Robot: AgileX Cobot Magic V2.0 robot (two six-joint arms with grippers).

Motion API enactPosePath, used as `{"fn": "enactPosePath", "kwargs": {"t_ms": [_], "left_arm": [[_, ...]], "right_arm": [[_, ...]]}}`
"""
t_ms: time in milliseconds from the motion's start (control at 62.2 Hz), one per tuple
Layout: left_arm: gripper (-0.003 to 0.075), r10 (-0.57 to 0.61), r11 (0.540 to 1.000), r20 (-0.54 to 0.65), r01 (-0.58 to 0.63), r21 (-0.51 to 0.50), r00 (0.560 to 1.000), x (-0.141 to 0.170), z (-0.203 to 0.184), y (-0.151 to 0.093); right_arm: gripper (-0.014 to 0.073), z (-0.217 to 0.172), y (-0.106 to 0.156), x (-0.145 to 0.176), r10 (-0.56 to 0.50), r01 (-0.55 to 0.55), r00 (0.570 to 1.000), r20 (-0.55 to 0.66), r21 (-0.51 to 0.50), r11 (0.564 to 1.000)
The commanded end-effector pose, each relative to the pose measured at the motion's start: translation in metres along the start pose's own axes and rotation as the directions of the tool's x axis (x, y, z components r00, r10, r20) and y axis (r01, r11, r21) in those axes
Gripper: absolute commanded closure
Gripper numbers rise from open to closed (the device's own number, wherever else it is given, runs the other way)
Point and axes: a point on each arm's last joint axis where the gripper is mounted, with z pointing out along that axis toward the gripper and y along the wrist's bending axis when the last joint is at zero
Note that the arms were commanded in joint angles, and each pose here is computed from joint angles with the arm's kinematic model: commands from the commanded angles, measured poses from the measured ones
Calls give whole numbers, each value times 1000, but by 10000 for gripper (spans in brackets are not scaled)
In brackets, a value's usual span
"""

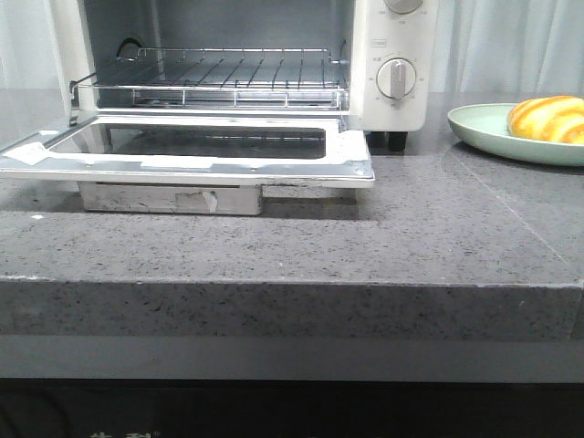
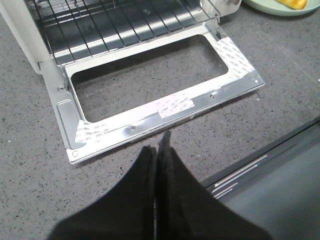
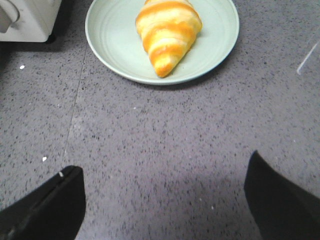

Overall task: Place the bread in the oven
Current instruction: 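Lower the right gripper onto the croissant on the green plate and grasp it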

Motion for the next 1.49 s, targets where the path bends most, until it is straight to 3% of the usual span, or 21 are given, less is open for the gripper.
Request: {"fn": "enactPosePath", "kwargs": {"t_ms": [0, 337, 562, 1092, 1189, 1333, 1478], "left_arm": [[738, -8, 1000, 116, 7, 8, 993, -9, -14, -1], [738, -8, 1000, 124, 7, 8, 992, -9, -17, -1], [738, -8, 1000, 124, 7, 8, 992, -9, -17, -1], [738, -8, 1000, 124, 7, 8, 992, -9, -17, -1], [738, -8, 1000, 124, 7, 8, 992, -9, -17, -1], [738, -8, 1000, 124, 7, 8, 992, -9, -17, -1], [738, -8, 1000, 126, 7, 8, 992, -9, -17, -1]], "right_arm": [[-58, 10, 1, -31, -15, 15, 999, 36, 9, 1000], [-58, 84, 2, -87, -14, 19, 978, -208, 23, 1000], [-58, 136, 2, -110, 11, -1, 954, -300, 34, 999], [-54, 210, 0, -112, 16, 0, 925, -379, 41, 999], [42, 212, 0, -111, 16, 0, 923, -384, 42, 999], [319, 211, 0, -113, 15, 1, 925, -380, 41, 999], [468, 209, 0, -114, 15, 1, 924, -381, 41, 999]]}}
